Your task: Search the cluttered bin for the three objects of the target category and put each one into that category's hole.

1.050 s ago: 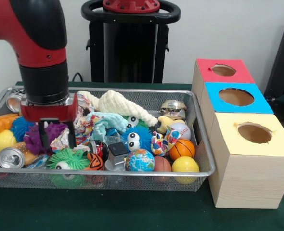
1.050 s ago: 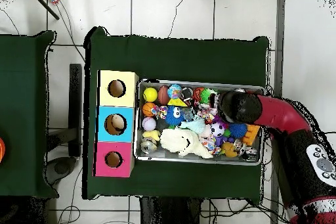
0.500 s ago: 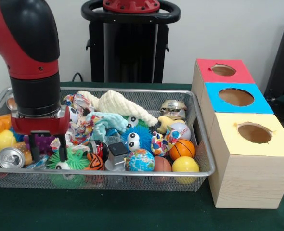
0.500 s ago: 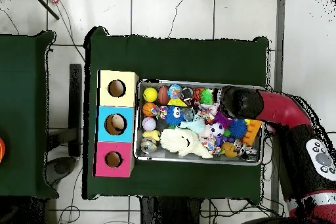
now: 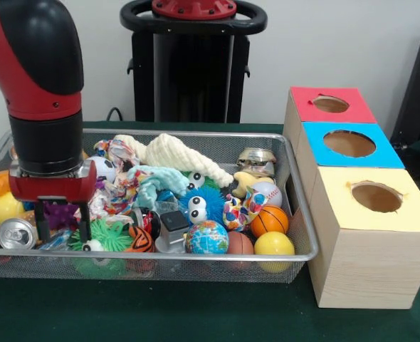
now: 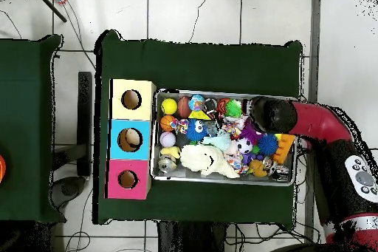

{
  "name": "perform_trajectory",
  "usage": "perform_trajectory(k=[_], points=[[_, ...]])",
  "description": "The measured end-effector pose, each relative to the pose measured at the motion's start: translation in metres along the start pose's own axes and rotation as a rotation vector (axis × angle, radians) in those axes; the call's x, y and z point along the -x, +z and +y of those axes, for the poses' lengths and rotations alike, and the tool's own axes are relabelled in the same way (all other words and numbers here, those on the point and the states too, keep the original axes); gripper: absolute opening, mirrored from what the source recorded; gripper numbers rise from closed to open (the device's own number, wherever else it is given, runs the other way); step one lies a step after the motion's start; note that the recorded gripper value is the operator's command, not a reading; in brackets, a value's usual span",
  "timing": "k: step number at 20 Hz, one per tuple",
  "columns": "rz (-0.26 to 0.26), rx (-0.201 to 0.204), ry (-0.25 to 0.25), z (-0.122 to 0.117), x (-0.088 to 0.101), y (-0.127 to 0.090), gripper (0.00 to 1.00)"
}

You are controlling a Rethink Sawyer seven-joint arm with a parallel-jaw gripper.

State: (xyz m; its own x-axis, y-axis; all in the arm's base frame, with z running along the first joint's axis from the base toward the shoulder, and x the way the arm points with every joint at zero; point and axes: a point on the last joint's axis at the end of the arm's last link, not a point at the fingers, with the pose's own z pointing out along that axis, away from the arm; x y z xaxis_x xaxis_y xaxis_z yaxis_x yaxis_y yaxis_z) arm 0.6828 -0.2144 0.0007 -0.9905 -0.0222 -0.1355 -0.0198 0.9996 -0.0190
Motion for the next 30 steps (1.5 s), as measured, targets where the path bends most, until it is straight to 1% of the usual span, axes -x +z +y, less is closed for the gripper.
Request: perform_trajectory(k=[6, 9, 12, 17, 20, 27, 30], points=[[0.0, -0.026, -0.02, -0.007, 0.0, 0.001, 1.0], [0.01, -0.035, -0.029, -0.009, -0.003, 0.002, 1.0], [0.02, -0.034, -0.029, -0.009, -0.005, 0.003, 1.0], [0.061, -0.029, -0.027, -0.01, -0.013, 0.006, 1.0], [0.074, -0.026, -0.026, -0.009, -0.017, 0.008, 1.0], [0.088, -0.034, -0.038, -0.007, -0.023, 0.011, 1.0], [0.082, -0.037, -0.044, -0.006, -0.025, 0.013, 1.0]])
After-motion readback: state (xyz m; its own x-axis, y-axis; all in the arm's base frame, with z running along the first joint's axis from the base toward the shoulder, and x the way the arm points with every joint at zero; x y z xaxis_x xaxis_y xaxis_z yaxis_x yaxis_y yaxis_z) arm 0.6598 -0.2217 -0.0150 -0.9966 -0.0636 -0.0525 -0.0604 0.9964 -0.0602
